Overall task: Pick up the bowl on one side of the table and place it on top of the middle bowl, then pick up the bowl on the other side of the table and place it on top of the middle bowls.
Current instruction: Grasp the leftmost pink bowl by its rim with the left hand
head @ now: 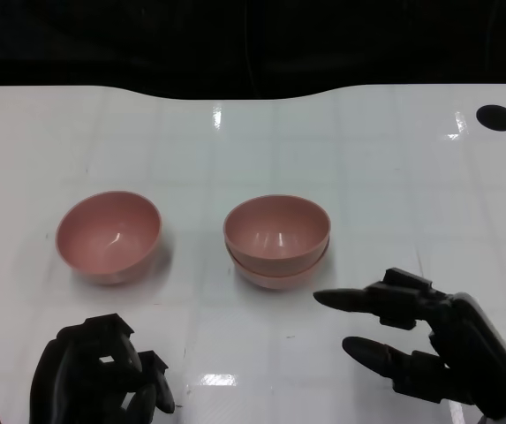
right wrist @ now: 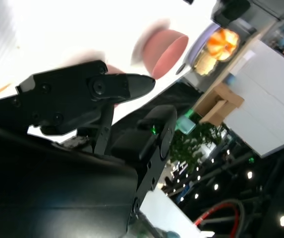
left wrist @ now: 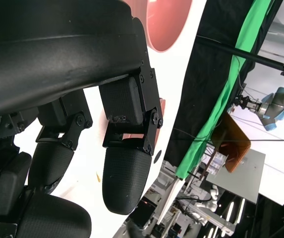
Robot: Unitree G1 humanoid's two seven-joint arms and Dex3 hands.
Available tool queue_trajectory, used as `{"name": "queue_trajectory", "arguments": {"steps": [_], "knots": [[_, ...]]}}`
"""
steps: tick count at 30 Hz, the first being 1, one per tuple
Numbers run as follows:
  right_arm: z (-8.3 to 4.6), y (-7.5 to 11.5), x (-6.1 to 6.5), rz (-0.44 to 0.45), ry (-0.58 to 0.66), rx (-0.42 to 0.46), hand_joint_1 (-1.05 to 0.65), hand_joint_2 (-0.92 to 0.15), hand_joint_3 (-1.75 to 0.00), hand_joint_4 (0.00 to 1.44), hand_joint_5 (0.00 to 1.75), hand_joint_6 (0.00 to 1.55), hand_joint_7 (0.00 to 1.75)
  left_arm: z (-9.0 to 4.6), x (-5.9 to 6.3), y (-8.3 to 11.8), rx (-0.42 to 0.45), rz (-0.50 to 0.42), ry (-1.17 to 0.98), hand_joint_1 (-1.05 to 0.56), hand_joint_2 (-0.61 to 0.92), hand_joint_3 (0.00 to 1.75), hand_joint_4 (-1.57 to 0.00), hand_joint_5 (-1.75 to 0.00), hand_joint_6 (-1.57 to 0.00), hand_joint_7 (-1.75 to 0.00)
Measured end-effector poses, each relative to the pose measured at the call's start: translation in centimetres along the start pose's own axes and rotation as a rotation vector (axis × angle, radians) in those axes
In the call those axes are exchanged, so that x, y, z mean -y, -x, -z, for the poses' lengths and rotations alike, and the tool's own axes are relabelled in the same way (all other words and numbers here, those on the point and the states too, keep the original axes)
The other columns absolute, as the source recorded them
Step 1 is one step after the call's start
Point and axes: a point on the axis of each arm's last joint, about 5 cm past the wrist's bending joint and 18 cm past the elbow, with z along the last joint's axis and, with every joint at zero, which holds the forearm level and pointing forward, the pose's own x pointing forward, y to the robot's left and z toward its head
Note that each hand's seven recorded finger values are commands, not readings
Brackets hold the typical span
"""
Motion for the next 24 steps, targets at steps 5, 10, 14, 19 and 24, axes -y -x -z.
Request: {"name": "queue_trajectory", "arguments": {"steps": [5,10,14,19,24], "knots": [[0.2,0.9,-0.1,0.07,-0.152,-0.054,-0.18,-0.72,-0.64,0.8,1.23,0.9,0.7,-0.1,0.0,0.0,0.0,-0.006,-0.021,-0.99,-0.52,1.75,-1.57,-1.08,-1.57,-0.96],[0.5,1.6,-0.6,0.089,-0.25,-0.086,-0.17,-0.64,-0.92,0.88,1.38,0.87,0.99,-0.3,-0.2,0.1,0.005,-0.009,-0.029,-1.0,-0.5,1.74,-1.57,-1.03,-1.57,-0.92],[0.7,1.9,-0.5,0.076,-0.305,-0.116,-0.19,-0.49,-1.24,0.85,1.64,0.83,1.3,-0.5,-0.4,0.2,0.013,-0.014,-0.036,-0.99,-0.45,1.71,-1.57,-0.98,-1.57,-0.83],[1.0,2.2,-0.4,0.07,-0.342,-0.158,-0.21,-0.47,-1.27,0.85,1.74,0.79,1.5,-1.0,-0.2,0.1,0.038,-0.003,-0.049,-0.94,-0.28,1.51,-1.57,-0.68,-1.55,-0.43],[1.1,2.3,-0.4,0.085,-0.356,-0.182,-0.21,-0.49,-1.23,0.83,1.75,0.74,1.58,-1.9,-0.2,0.0,0.049,0.027,-0.153,-0.97,0.14,0.9,-1.34,-0.63,-1.34,-0.13]]}}
